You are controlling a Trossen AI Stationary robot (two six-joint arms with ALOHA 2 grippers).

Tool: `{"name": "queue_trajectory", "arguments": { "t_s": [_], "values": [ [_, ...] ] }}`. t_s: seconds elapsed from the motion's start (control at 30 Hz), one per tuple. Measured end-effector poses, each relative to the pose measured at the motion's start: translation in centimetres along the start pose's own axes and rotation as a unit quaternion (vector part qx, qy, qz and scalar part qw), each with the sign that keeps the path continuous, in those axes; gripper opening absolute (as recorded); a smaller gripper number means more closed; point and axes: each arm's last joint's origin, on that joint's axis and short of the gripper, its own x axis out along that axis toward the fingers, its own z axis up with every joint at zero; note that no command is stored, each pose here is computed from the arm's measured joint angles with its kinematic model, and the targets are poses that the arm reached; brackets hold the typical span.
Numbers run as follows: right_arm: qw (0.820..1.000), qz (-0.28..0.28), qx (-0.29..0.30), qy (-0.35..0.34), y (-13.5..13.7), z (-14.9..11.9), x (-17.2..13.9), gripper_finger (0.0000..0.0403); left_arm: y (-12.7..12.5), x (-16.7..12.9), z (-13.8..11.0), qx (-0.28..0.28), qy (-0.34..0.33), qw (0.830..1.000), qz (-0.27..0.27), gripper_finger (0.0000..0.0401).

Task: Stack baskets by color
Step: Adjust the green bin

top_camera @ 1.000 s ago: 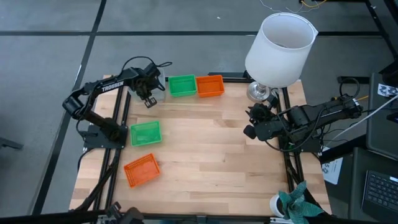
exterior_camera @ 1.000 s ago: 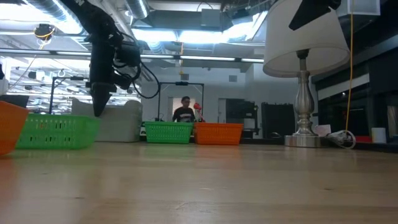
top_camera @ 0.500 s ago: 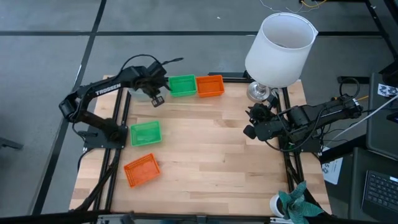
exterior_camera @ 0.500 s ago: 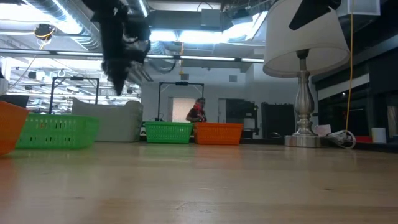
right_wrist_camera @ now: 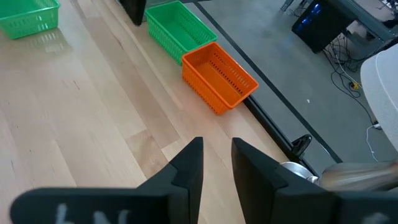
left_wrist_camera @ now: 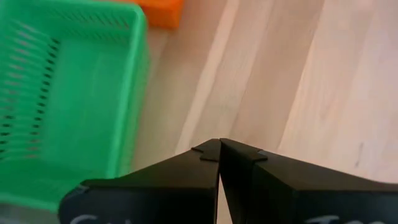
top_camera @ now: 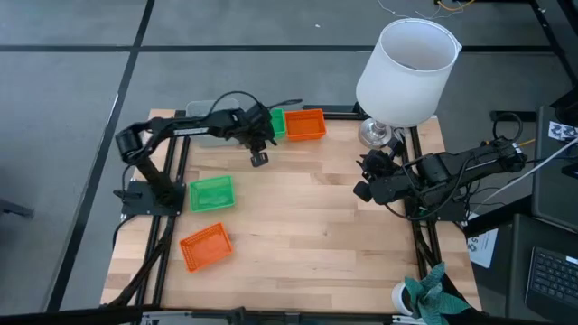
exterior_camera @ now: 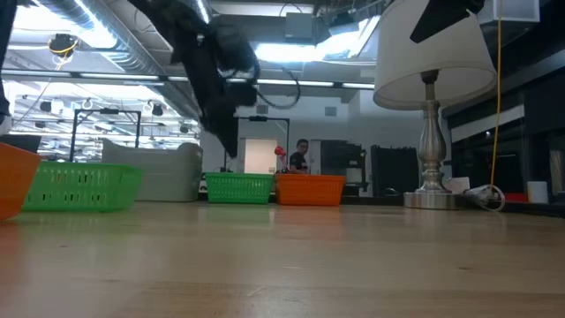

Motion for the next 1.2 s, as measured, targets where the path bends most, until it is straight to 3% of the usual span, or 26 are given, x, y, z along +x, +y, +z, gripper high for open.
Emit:
{"name": "queue_trajectory", "arguments": {
  "t_s": [0.17,0.43,0.73,1.2],
  "values": [
    [1.0,0.0,0.0,0.0,0.0,0.0,0.0,0.0084,0.5,3.0,-0.8,-0.007,0.042,0.999,0.002,0.0],
    [1.0,0.0,0.0,0.0,0.0,0.0,0.0,0.0084,3.1,5.6,-2.1,-0.032,0.088,0.994,0.057,0.0],
    [1.0,0.0,0.0,0.0,0.0,0.0,0.0,0.0084,4.8,5.5,-1.7,-0.043,0.065,0.994,0.075,0.0],
    [1.0,0.0,0.001,0.0,0.0,0.0,0.0,0.0084,5.1,4.9,-1.1,-0.034,0.07,0.993,0.093,0.0]
  ]
}}
